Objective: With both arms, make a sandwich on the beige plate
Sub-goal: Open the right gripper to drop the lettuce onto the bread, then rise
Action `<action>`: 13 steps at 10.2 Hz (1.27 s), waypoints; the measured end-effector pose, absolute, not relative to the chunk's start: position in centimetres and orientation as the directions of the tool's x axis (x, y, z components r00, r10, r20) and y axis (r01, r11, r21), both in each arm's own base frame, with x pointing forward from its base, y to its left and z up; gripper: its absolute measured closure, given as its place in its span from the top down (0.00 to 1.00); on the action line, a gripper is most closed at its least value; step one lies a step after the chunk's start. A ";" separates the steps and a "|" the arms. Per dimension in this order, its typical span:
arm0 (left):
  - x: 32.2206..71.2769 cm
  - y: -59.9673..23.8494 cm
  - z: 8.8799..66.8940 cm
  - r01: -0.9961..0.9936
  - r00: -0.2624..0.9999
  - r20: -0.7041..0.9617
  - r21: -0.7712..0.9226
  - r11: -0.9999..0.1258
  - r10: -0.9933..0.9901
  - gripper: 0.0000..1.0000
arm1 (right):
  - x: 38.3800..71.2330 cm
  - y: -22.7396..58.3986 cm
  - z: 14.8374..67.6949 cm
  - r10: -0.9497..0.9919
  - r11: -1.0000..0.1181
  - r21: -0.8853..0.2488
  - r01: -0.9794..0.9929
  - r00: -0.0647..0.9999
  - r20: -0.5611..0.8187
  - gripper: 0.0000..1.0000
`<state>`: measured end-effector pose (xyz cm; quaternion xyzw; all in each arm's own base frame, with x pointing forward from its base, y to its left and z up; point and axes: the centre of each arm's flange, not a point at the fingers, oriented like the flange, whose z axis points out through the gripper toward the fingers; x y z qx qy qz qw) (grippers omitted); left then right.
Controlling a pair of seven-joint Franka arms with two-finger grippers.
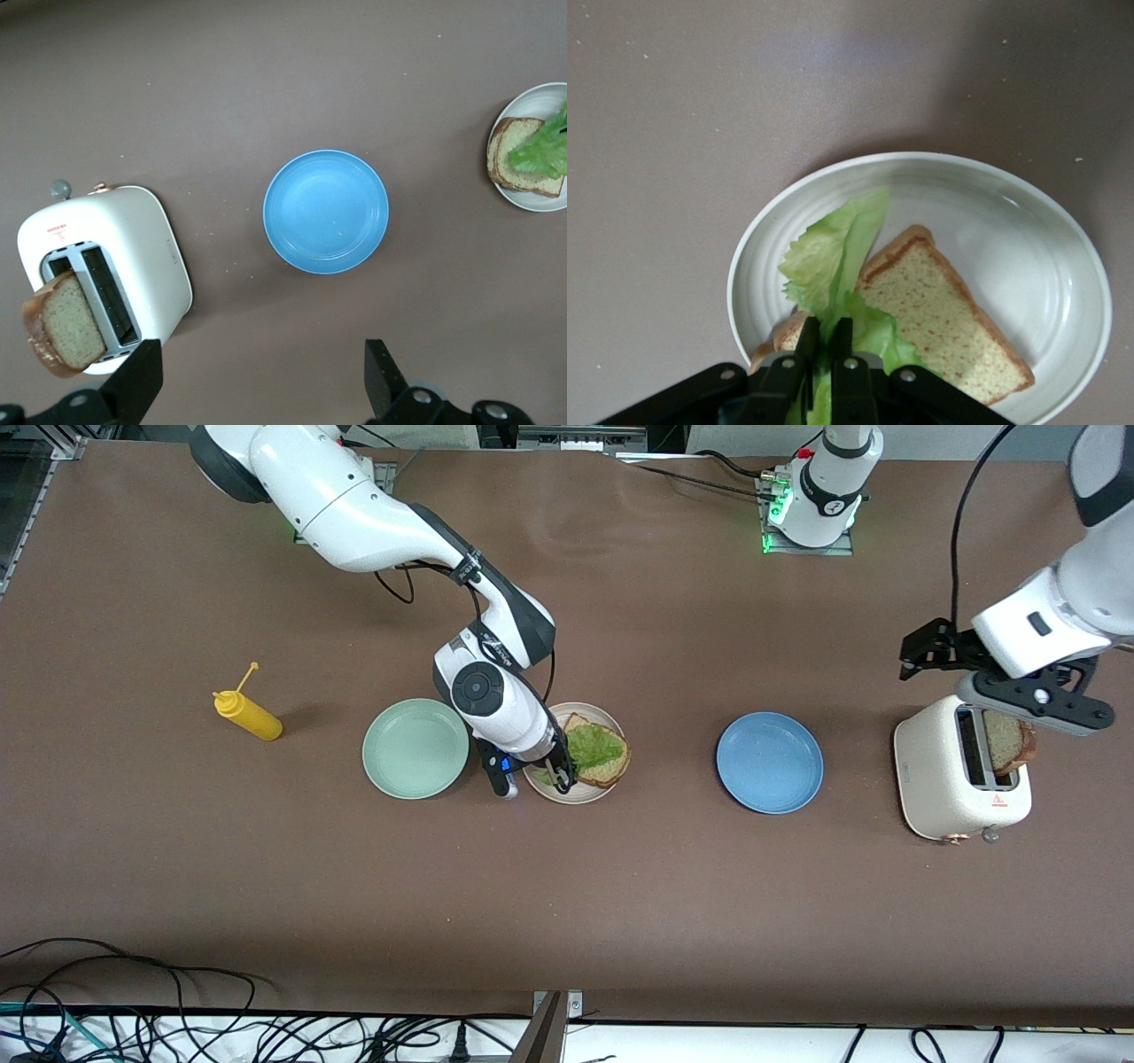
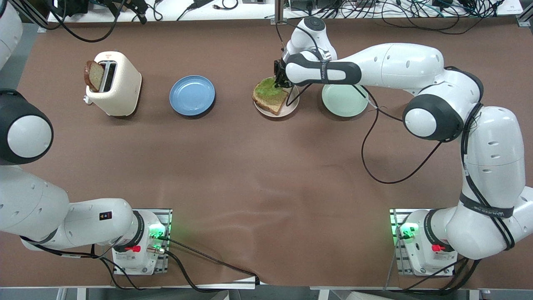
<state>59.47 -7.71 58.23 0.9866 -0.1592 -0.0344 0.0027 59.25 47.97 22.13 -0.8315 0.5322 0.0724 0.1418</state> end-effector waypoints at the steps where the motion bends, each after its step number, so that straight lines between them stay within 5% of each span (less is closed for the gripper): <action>1: 59.5 -8.1 58.1 -0.318 0.946 -0.069 0.008 -0.948 -0.318 1.00 | 59.3 48.0 22.2 -0.866 -0.389 -0.159 -0.908 0.419 -0.273 0.10; 3: 59.6 -6.8 58.2 -0.292 0.954 -0.066 -0.006 -0.956 -0.291 1.00 | 59.3 48.1 22.3 -0.868 -0.385 -0.160 -0.909 0.415 -0.274 0.22; 9: 59.3 -3.4 59.7 -0.233 0.972 -0.048 -0.020 -0.972 -0.232 1.00 | 59.6 48.6 23.5 -0.868 -0.377 -0.178 -0.909 0.414 -0.275 1.00; 13: 59.3 -1.8 59.7 -0.205 0.978 -0.049 -0.015 -0.979 -0.204 1.00 | 61.9 44.0 30.5 -0.839 -0.496 -0.091 -0.863 0.504 -0.206 1.00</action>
